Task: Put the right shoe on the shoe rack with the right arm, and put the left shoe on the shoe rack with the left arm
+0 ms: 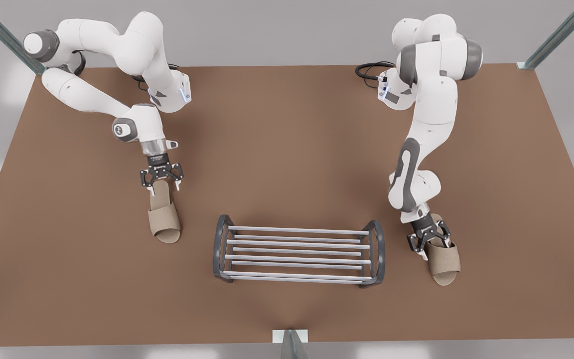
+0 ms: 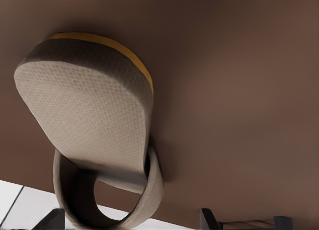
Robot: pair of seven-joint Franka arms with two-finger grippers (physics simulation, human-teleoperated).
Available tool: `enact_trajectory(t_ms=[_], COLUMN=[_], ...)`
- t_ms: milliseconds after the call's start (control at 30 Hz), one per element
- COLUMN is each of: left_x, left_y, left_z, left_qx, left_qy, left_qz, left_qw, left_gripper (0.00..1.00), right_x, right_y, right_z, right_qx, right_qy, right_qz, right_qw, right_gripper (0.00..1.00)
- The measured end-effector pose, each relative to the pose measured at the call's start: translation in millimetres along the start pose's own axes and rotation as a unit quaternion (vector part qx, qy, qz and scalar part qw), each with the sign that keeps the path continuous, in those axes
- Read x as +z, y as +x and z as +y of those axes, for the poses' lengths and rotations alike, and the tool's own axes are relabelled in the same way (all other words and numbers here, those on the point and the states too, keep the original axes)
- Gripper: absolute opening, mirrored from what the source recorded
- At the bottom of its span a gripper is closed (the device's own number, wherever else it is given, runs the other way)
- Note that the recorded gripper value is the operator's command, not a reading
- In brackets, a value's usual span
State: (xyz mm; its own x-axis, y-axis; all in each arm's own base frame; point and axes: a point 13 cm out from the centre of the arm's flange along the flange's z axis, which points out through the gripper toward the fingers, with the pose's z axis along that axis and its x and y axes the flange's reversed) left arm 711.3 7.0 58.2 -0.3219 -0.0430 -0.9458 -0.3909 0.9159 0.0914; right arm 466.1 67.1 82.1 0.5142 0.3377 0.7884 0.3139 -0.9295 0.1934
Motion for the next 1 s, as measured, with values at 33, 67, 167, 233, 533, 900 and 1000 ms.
enact_trajectory(t_ms=[33, 67, 167, 233, 533, 900, 1000], left_x=[1.0, 2.4, 6.5, 7.8, 28.2, 27.8, 25.3], left_y=[1.6, 2.4, 5.2, 8.7, -1.9, -18.1, -23.2], left_z=[-0.1, -0.9, -4.1, -4.7, -1.8, -12.7, -17.0], left_qx=[0.002, 0.003, 0.006, 0.009, 0.008, 0.002, -0.001], left_qy=[0.000, 0.001, 0.003, 0.004, 0.004, 0.013, 0.016], left_qz=[0.000, -0.001, -0.002, -0.002, -0.015, -0.022, -0.023], left_qw=[1.000, 1.000, 1.000, 1.000, 1.000, 1.000, 1.000], left_gripper=[1.00, 1.00, 1.00, 1.00, 1.00, 0.57, 0.38], right_x=[-2.4, -5.5, -5.3, -1.9, -2.1, 14.5, 19.0], right_y=[1.0, 2.1, 1.0, -3.4, -6.9, -19.3, -19.2], right_z=[-1.8, -3.6, -13.2, -17.1, -17.1, -14.4, -15.6], right_qx=[-0.012, -0.024, -0.048, -0.059, -0.094, -0.108, -0.113], right_qy=[0.003, 0.005, 0.016, 0.023, 0.041, 0.050, 0.052], right_qz=[0.003, 0.005, 0.010, 0.009, 0.022, 0.019, 0.020], right_qw=[1.000, 1.000, 0.999, 0.998, 0.994, 0.993, 0.992], right_gripper=[1.00, 1.00, 1.00, 1.00, 1.00, 1.00, 1.00])
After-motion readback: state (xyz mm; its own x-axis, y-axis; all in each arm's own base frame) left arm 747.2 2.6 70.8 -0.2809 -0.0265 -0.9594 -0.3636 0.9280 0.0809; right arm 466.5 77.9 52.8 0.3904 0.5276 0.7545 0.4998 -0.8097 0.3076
